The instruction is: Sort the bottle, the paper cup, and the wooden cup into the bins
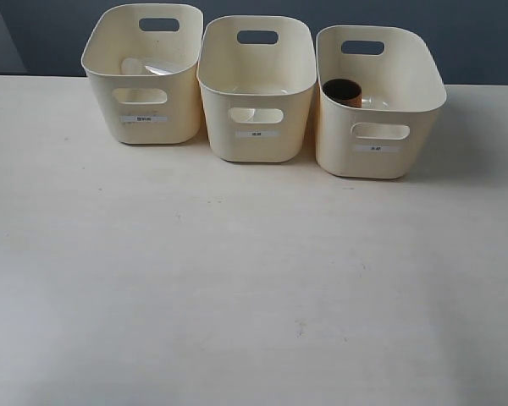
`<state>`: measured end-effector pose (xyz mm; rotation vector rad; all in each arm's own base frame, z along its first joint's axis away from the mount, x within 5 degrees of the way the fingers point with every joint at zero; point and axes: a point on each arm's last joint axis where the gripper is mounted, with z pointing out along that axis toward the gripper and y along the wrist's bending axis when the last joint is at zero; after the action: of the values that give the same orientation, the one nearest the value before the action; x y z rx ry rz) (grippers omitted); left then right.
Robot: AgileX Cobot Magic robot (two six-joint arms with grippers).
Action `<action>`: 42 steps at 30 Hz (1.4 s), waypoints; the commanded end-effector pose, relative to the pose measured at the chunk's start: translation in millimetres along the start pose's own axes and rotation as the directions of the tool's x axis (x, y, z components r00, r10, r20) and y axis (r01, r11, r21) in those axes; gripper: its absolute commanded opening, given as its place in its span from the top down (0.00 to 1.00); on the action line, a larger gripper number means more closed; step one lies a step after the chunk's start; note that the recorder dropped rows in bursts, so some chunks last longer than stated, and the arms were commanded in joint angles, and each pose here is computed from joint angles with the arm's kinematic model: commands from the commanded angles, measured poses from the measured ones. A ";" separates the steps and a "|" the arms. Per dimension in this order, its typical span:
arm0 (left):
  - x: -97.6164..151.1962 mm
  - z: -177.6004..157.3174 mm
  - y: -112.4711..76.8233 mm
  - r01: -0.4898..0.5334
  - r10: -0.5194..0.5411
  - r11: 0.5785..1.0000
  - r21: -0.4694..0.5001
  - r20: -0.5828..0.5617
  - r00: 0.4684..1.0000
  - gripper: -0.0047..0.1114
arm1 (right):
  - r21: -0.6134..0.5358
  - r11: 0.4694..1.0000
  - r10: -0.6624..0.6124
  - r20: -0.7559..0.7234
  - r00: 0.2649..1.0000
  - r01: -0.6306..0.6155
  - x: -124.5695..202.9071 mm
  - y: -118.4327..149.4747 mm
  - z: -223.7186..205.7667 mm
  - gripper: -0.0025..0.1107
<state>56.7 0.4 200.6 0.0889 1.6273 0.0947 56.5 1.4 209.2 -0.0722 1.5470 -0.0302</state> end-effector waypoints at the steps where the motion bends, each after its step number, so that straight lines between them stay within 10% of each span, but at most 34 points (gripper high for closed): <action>1: -0.3 -0.3 0.1 0.002 -0.002 1.000 -0.002 0.010 1.000 0.96 | 0.005 1.000 -0.017 0.009 1.000 0.017 1.1 -0.2 -0.1 0.98; 42: -0.3 -0.3 0.1 0.002 -0.002 1.000 -0.002 0.010 1.000 0.96 | 0.081 0.997 0.007 -0.011 1.000 -0.006 2.8 -4.5 -0.3 0.98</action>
<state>56.7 0.4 200.6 0.0889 1.6273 0.0947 56.4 -3.0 207.7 -0.0062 1.5659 -0.0836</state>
